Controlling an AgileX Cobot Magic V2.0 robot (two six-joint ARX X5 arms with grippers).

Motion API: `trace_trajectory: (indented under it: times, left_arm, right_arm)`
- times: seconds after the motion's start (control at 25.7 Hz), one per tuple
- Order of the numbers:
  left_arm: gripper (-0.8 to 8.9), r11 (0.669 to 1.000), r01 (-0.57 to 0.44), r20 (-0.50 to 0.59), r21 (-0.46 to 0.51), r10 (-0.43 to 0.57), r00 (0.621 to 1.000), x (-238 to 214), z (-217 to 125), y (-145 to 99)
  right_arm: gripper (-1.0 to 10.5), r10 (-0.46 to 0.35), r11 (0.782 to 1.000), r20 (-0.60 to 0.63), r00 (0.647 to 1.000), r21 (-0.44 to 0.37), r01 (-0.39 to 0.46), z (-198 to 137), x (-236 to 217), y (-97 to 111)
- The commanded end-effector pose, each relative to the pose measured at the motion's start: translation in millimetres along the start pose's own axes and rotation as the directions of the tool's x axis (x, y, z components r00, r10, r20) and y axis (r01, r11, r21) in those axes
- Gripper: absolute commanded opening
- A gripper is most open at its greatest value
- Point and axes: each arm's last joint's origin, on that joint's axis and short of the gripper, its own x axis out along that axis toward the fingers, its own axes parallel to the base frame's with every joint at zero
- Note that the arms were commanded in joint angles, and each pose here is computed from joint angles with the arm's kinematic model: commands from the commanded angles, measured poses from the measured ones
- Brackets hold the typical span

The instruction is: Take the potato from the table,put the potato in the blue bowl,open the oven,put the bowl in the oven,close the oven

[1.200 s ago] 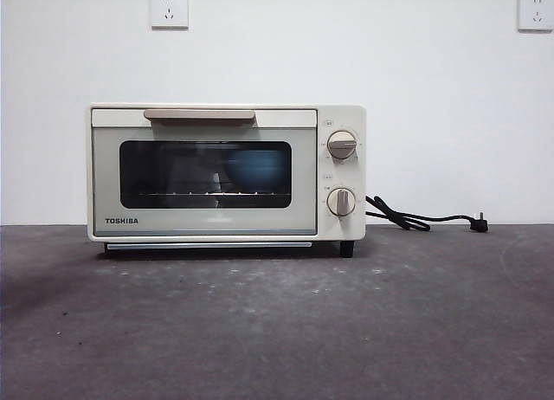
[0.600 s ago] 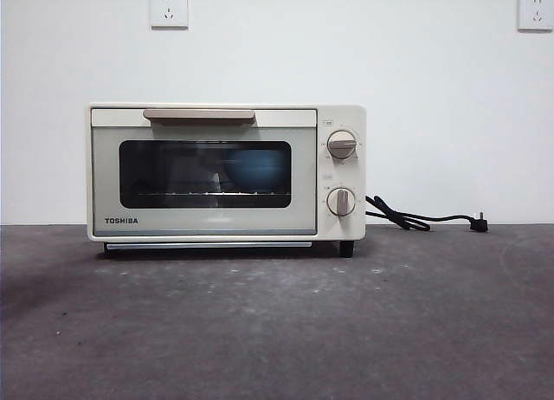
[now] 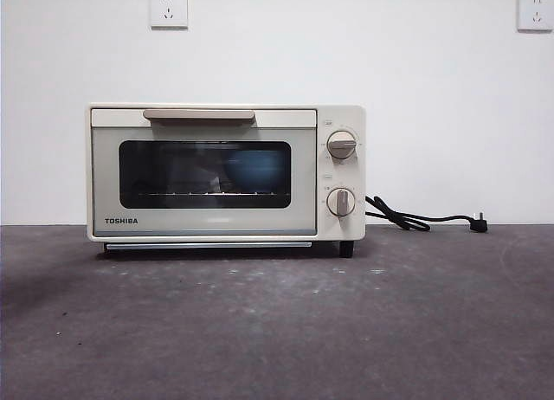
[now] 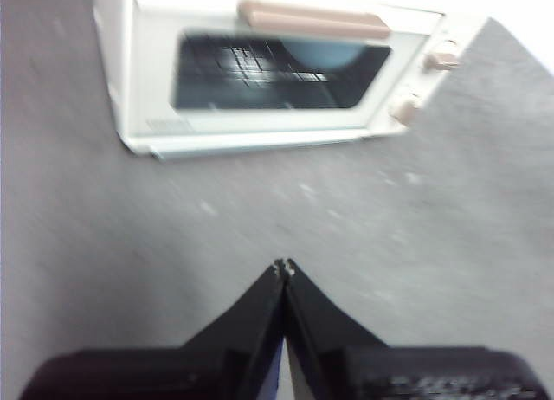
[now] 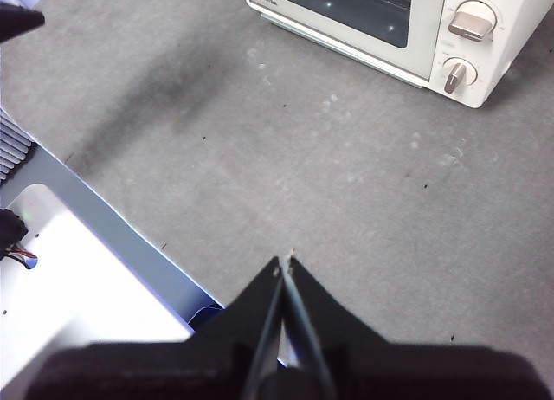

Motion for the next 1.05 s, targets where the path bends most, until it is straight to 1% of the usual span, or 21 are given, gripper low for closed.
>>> trace_trajectory:
  times: [0.04, 0.08, 0.16, 0.23, 0.27, 0.39, 0.51, 0.62, 0.74, 1.05]
  left_arm:
    - [-0.04, 0.967, -0.147, 0.121, 0.208, 0.124, 0.985, -9, 6, -1]
    - [-0.04, 0.95, -0.218, 0.175, 0.223, 0.181, 0.968, -13, 9, 0]
    - [-0.04, 0.915, -0.334, 0.303, 0.225, 0.26, 0.917, -23, 9, 1]
    - [-0.04, 0.878, -0.433, 0.422, 0.205, 0.32, 0.848, -23, 0, 6]
    - [-0.04, 0.865, -0.466, 0.474, 0.189, 0.335, 0.814, -18, -9, 10]
    - [-0.04, 0.86, -0.477, 0.535, 0.182, 0.321, 0.782, -5, -33, 18]
    - [-0.04, 0.86, -0.477, 0.54, 0.18, 0.319, 0.779, 8, -59, 25]
    - [-0.04, 0.864, -0.472, 0.511, 0.178, 0.329, 0.794, 21, -85, 32]
    - [-0.04, 0.866, -0.468, 0.482, 0.18, 0.337, 0.809, 31, -103, 38]
    - [-0.04, 0.869, -0.46, 0.434, 0.182, 0.349, 0.831, 47, -135, 47]
  right_arm:
    - [0.0, -0.002, 1.0, 0.003, 1.0, -0.003, 0.002, 1, 0, 0]
    - [0.0, -0.002, 1.0, 0.003, 1.0, -0.003, 0.002, 1, 0, 0]
    - [0.0, -0.002, 1.0, 0.003, 1.0, -0.003, 0.002, 1, 0, 0]
    - [0.0, -0.002, 1.0, 0.003, 1.0, -0.003, 0.002, 1, 0, 0]
    - [0.0, -0.002, 1.0, 0.003, 1.0, -0.003, 0.002, 1, 0, 0]
    - [0.0, -0.002, 1.0, 0.003, 1.0, -0.003, 0.002, 0, 0, 0]
    - [0.0, -0.002, 1.0, 0.003, 1.0, -0.003, 0.002, 0, 0, 0]
    - [0.0, -0.002, 1.0, 0.002, 1.0, -0.003, 0.002, 0, 0, 0]
    - [0.0, -0.002, 1.0, 0.002, 1.0, -0.003, 0.002, 0, 0, 0]
    - [0.0, -0.003, 1.0, 0.007, 1.0, -0.004, 0.003, 0, -2, 1]
